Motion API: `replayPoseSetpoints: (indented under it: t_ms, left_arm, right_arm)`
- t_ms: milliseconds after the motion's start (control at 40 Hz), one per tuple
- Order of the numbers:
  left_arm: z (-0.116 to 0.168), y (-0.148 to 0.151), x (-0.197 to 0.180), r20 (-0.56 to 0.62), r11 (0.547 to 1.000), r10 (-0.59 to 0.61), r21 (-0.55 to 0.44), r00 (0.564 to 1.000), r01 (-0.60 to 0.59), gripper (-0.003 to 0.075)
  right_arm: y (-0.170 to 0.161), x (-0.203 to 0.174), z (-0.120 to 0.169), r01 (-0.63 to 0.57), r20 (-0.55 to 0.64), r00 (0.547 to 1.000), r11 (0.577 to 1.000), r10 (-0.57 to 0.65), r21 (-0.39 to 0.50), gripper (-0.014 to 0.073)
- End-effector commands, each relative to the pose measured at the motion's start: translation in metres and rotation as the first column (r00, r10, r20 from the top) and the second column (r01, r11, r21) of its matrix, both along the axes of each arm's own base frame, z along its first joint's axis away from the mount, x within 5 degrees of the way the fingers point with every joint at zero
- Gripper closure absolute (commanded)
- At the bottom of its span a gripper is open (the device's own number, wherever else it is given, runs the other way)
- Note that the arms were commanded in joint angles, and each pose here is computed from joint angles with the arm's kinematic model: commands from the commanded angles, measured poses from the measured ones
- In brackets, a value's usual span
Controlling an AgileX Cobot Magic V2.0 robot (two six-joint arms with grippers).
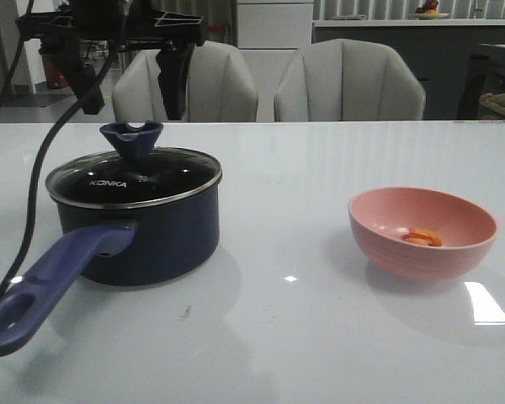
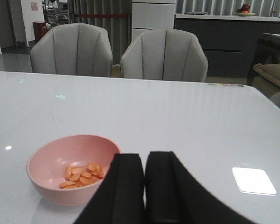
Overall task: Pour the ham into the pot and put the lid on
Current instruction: 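Lower the left gripper onto the purple lid knob and grasp it, then lift the glass lid off the pot with the left gripper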
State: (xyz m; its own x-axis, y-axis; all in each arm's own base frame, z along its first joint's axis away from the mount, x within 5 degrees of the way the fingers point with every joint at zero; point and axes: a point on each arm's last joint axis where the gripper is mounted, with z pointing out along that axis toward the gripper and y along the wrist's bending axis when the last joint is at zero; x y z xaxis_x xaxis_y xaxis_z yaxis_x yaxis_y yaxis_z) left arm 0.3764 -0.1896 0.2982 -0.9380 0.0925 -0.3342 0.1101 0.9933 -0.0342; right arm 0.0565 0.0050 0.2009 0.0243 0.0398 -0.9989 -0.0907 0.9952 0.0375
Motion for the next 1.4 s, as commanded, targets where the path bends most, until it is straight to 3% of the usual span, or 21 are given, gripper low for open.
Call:
replayPoseSetpoints:
  t_ms: [0, 625, 700, 951, 1376]
  left_arm:
    - [0.024, 0.001, -0.002, 0.062, 0.997, 0.024, -0.071, 0.998, -0.02, 0.0136]
    - [0.005, 0.002, 0.005, -0.007, 0.998, 0.038, -0.053, 0.999, -0.039, 0.0139]
    - [0.005, 0.002, 0.005, -0.007, 0.998, 0.039, -0.053, 0.999, -0.039, 0.0175]
    - [0.004, 0.003, 0.004, -0.013, 0.998, 0.039, -0.05, 0.999, -0.039, 0.0402]
    - [0.013, 0.003, 0.004, -0.007, 0.998, 0.04, -0.053, 0.999, -0.041, 0.0411]
  right_arm:
    - [0.0, -0.002, 0.01, 0.001, 0.109, 0.994, 1.0, -0.001, -0.004, 0.0413]
    - [0.0, -0.002, 0.01, 0.001, 0.109, 0.994, 1.0, -0.001, -0.004, 0.0413]
    - [0.0, -0.002, 0.01, 0.001, 0.109, 0.994, 1.0, -0.001, -0.004, 0.0413]
    - [0.0, -0.002, 0.01, 0.001, 0.109, 0.994, 1.0, -0.001, -0.004, 0.0413]
    - [0.0, -0.002, 0.01, 0.001, 0.109, 0.994, 1.0, -0.001, -0.004, 0.0413]
